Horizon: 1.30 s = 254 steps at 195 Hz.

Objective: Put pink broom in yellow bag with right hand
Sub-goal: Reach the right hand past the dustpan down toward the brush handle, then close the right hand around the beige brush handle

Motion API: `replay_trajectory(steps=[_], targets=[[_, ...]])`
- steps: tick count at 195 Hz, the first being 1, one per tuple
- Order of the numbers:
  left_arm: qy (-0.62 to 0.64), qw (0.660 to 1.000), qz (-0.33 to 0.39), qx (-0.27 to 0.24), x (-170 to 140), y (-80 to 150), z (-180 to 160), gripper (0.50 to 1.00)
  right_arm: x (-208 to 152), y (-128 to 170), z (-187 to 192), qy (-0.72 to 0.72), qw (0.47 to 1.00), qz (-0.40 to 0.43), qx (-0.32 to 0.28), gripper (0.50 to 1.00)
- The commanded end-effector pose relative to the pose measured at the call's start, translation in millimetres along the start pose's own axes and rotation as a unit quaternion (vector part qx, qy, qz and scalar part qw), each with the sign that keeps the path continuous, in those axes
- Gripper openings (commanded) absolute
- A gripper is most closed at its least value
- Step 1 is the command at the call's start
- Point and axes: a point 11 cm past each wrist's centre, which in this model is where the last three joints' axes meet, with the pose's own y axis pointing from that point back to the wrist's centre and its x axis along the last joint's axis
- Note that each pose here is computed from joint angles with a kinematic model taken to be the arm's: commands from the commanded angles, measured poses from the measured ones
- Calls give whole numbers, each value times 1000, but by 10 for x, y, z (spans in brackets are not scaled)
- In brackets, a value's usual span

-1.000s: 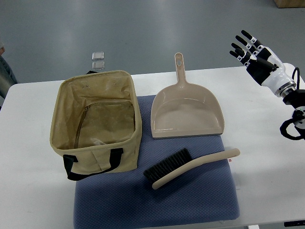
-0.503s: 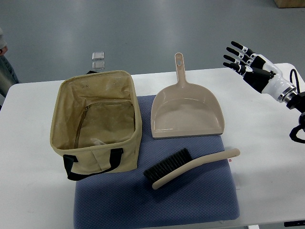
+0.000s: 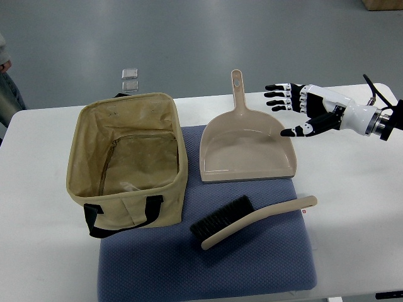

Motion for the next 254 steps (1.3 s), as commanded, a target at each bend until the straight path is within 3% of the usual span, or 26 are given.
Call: replay_trajectory(steps=[1,50,118,159,254], targets=[[0,1000,0,0,1,0,0,1000,-173,-22,-54,68,997,-37,-17,860],[-1,1000,0,0,-1,0,0,1000,-565,-29,26,239,966,-86,-42,860],[-1,1000,0,0,-1,0,0,1000,-1040,240,193,380,911,-152,-46,860],[0,1000,0,0,-1,0,0,1000,-1140,299,364,415,896,-146,-61,852],[0,1000,0,0,-1,0,0,1000,-1184,374,616,449,876,-131,-116,766]])
